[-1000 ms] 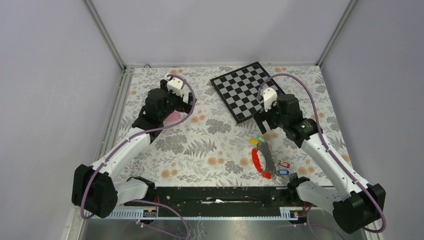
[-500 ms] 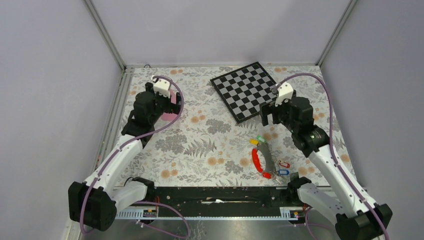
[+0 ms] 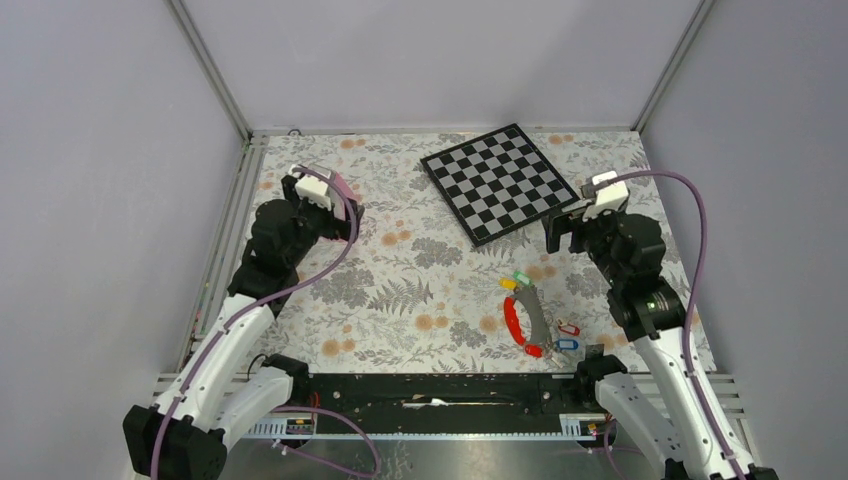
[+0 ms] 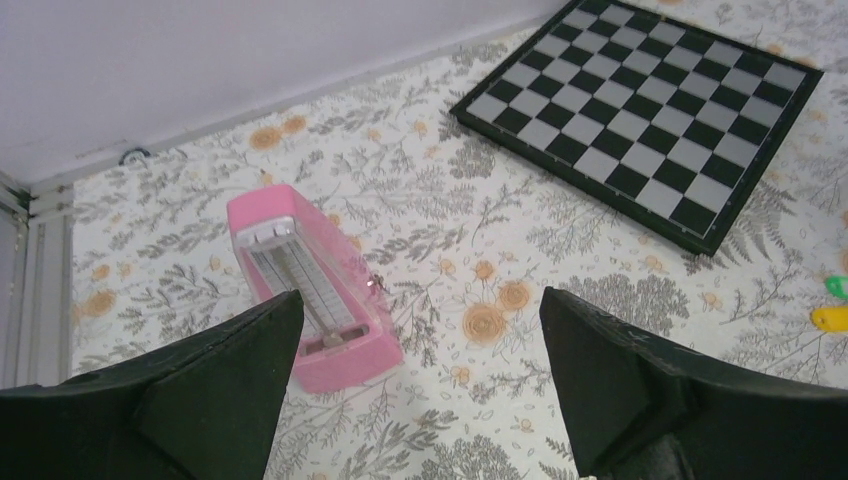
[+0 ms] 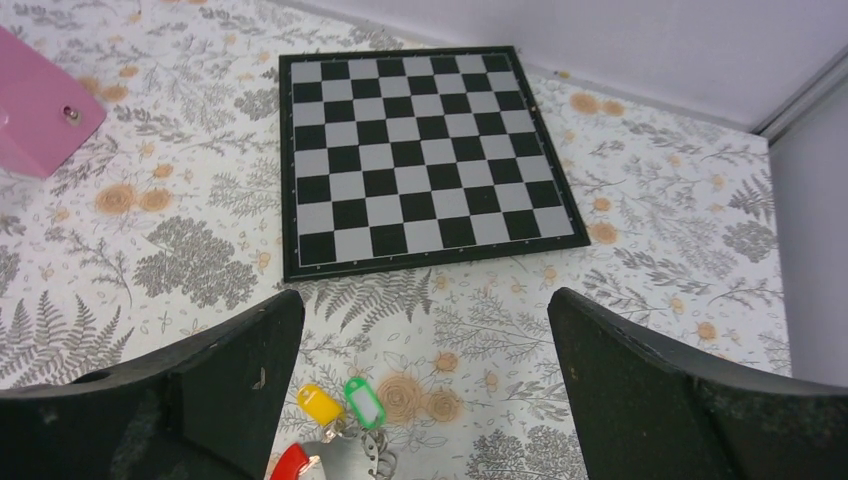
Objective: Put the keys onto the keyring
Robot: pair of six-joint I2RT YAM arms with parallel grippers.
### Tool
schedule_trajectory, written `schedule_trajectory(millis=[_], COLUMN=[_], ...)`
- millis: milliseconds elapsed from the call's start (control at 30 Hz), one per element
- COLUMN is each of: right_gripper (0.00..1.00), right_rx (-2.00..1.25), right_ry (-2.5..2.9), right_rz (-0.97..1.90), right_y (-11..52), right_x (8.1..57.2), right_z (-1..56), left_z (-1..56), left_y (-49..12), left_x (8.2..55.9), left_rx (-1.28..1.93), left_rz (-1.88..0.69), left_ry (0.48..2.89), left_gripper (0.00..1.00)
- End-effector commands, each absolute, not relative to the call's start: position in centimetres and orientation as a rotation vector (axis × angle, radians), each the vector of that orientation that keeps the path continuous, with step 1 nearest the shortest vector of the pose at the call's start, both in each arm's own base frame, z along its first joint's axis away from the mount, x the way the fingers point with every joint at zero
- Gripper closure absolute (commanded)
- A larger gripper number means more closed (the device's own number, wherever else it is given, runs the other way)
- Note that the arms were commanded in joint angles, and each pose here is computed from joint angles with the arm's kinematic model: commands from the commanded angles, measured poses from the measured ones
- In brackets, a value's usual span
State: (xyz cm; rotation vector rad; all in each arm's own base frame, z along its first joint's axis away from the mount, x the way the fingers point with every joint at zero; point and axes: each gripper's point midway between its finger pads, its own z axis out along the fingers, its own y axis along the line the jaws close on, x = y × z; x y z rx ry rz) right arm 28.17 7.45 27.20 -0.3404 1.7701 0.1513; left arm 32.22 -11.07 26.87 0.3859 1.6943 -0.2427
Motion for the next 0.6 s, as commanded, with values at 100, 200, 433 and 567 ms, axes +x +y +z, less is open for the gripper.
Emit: schedule_trajectory(millis=[100,200,433,567], right_gripper=[0.0,0.0,0.0,0.0], right_rx=[-0.3,-0.319,-0.297,-0.287], right_ry=[1.706,1.712,1.705,1.707], right_rz=[0.137,0.137,0.103,0.092], right_y=[6.4,6.5,5.8,5.5], right_x=[27.9,27.8,27.6,27.4], right_z=[28.0,27.2,27.4,27.3], left_z=[27.6,27.8,27.7,27.3], left_y=[-11.0,-10.8,-10.6,-10.8], left_x=[32.4,32.5,32.2,32.1], left_rx=[0.363,0.353,0.348,0.366], left_rz=[-0.249,-0.241,-0.236,-0.238], left_ry=[1.641,1.648,1.67,1.678], left_gripper=[0.01,0.01,0.01,0.01])
